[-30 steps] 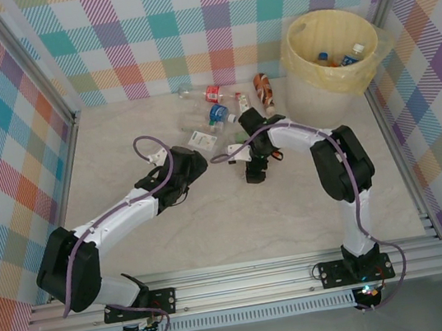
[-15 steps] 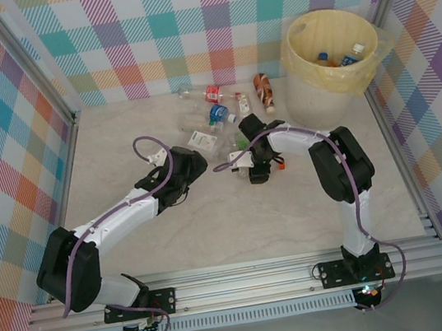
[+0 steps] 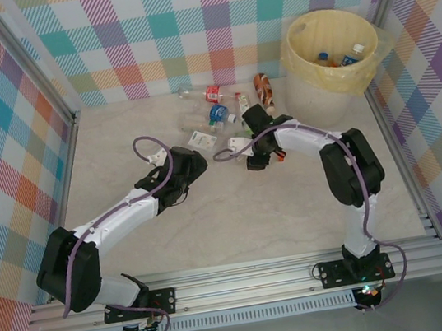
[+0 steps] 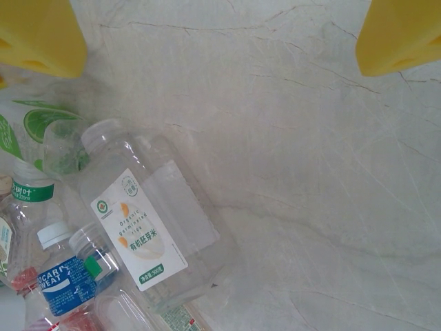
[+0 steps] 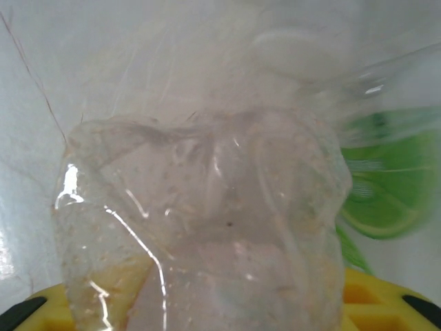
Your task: Put the plastic bottles in the bin
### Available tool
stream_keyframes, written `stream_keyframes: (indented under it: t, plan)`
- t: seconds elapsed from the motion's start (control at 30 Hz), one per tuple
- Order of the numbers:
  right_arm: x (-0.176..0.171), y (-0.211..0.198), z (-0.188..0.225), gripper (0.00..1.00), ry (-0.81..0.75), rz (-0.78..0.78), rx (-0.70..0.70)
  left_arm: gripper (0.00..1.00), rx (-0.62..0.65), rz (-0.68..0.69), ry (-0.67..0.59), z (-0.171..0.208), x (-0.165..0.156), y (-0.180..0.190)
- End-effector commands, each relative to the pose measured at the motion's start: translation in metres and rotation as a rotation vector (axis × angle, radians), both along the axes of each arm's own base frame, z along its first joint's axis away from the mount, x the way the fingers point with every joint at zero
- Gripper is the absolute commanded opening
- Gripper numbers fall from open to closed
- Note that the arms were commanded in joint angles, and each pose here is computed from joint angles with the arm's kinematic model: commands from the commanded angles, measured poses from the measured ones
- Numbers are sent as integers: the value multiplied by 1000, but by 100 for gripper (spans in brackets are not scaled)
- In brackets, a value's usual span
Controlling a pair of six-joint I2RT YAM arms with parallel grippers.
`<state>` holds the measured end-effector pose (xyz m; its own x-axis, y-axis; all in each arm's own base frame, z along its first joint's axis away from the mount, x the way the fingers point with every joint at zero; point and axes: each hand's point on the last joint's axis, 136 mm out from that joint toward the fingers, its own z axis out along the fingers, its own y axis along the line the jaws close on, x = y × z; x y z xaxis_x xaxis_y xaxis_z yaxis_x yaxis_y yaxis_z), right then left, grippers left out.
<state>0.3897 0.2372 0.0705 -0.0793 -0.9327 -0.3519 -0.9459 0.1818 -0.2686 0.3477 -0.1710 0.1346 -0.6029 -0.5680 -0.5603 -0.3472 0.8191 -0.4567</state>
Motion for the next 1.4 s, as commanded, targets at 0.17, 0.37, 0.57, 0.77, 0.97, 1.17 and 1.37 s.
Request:
stream_keyframes:
  t: [0.17, 0.37, 0.57, 0.77, 0.97, 1.17, 1.37]
  plan:
    - [18, 13, 79, 42, -114, -183, 351, 100, 1, 30, -2, 5, -1, 10]
    - [27, 2, 131, 41, -134, -336, 531, 100, -6, 28, 8, 1, 0, 7]
    - [32, -16, 199, 41, -203, -431, 729, 100, -22, 15, 19, -4, 0, 2]
    - [40, -52, 268, 41, -167, -546, 929, 100, -43, -4, 27, -8, 4, -6]
    - [65, -92, 318, 41, -206, -681, 1031, 100, -63, -23, 39, -11, 7, -14]
    - [105, -151, 350, 45, -314, -888, 1049, 100, -83, -40, 23, -9, 7, -18]
    - [142, -211, 350, 45, -389, -1096, 1003, 100, -111, -73, -8, -5, 8, -24]
